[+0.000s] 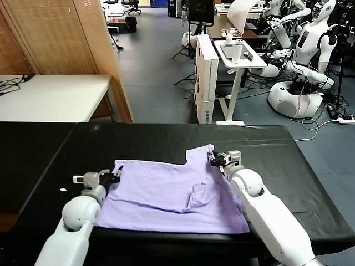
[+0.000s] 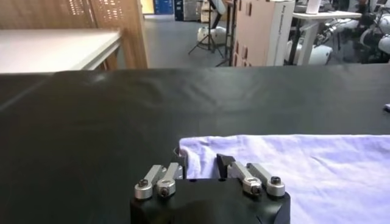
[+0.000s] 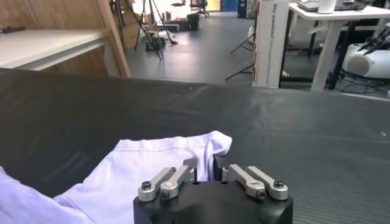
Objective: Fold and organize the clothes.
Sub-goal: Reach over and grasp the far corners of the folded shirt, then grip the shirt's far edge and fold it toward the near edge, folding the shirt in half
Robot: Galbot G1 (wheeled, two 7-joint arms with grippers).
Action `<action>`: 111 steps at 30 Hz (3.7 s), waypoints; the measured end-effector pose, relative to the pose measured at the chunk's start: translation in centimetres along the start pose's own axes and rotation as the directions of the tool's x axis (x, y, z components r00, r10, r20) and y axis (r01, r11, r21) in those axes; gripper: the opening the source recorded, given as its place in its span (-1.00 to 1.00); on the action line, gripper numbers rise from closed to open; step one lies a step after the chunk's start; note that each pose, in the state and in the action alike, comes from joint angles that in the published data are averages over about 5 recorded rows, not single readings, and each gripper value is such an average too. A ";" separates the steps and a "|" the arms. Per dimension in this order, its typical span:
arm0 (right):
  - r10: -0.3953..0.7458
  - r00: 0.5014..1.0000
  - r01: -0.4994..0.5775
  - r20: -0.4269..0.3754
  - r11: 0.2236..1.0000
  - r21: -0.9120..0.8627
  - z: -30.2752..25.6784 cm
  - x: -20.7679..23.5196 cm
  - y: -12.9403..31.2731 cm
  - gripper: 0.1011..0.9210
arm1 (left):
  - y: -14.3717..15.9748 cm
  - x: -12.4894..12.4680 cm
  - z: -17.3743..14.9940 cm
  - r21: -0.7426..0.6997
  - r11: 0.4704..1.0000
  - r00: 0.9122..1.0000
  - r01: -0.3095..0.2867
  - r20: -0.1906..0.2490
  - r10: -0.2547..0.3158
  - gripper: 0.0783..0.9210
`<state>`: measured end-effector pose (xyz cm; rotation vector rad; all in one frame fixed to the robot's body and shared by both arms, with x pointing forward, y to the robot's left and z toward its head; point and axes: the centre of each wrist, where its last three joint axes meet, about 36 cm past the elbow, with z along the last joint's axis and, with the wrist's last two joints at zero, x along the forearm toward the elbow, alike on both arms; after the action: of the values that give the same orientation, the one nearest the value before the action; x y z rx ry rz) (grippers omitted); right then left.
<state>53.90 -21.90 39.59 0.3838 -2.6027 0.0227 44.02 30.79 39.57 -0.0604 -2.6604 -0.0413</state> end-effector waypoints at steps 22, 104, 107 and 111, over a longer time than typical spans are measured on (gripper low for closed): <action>-0.007 0.995 0.015 0.103 0.997 -0.080 -0.5 2.2 0.2 -0.90 | 0.3 0.4 -1.0 0.000 1.000 0.999 -0.009 0.033 0.009 -0.84; -0.001 0.997 -0.007 -0.083 0.996 -0.086 4.5 26.0 4.0 -0.90 | -0.5 16.3 -0.4 -0.145 0.989 0.994 -0.028 -0.111 0.012 -0.84; -0.002 0.996 -0.006 -0.086 0.996 -0.090 4.7 25.9 4.0 -0.90 | -0.6 17.0 -0.7 -0.155 0.987 0.995 -0.027 -0.100 0.012 -0.84; -0.006 0.996 -0.003 -0.090 0.996 -0.094 4.9 25.6 4.1 -0.90 | -1.0 17.9 -1.1 -0.190 0.982 0.996 -0.020 -0.088 0.004 -0.84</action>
<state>29.09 -25.18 48.03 0.3432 -2.5041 -0.0811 28.56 30.35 48.79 -0.1338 -2.5610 -0.2887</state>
